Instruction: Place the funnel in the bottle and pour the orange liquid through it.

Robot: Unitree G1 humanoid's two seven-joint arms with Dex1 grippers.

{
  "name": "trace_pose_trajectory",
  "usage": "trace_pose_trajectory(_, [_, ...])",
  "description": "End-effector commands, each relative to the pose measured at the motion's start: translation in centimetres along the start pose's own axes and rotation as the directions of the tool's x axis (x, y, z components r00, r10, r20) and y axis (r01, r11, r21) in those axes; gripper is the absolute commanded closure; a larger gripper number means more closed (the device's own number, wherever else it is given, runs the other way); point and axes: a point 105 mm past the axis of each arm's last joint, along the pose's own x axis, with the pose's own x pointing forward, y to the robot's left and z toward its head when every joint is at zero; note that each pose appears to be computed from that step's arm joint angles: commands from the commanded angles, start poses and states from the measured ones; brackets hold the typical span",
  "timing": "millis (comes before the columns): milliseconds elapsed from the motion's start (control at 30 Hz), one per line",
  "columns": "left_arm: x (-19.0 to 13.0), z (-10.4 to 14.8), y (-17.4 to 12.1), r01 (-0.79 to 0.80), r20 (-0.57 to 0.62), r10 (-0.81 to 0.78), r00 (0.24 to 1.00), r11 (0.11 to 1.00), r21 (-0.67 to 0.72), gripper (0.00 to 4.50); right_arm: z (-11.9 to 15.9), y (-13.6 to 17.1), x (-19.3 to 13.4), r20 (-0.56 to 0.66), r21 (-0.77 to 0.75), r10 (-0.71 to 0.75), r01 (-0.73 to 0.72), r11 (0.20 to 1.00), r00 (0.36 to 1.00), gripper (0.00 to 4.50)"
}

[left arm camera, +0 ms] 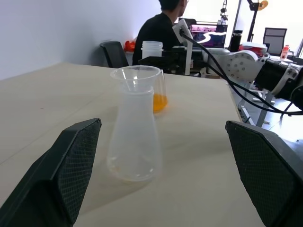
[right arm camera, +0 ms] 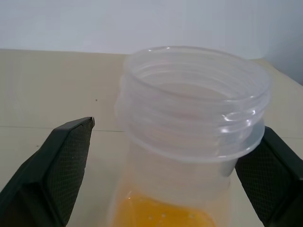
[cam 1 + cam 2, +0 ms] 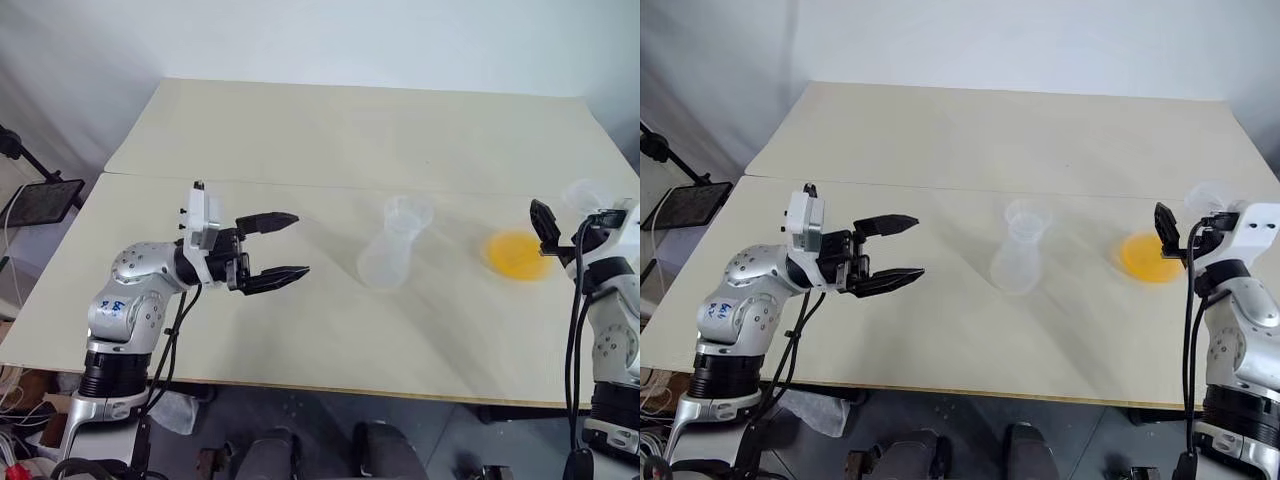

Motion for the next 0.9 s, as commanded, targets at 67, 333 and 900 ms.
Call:
trace_pose_trajectory(67, [0.1,0.8,-0.5,0.017,0.02,-0.018,1.0,1.0,0.025,0.0,1.6,-0.6,0.0,0.063,-0.034,-0.014,0.016,0.999,0.998,0.39])
trace_pose_trajectory(333, [0.1,0.7,-0.6,0.023,0.016,-0.023,1.0,0.999,0.024,0.0,2.2,-0.8,-0.1,0.126,0.001,-0.02,0.02,1.0,0.992,2.01])
trace_pose_trajectory(900, [0.0,0.2,0.0,-0.006,0.002,0.006,1.0,1.0,0.016,0.0,6.8,10.8,-0.3,0.098,-0.451,0.463,-0.375,0.81,0.881,2.01])
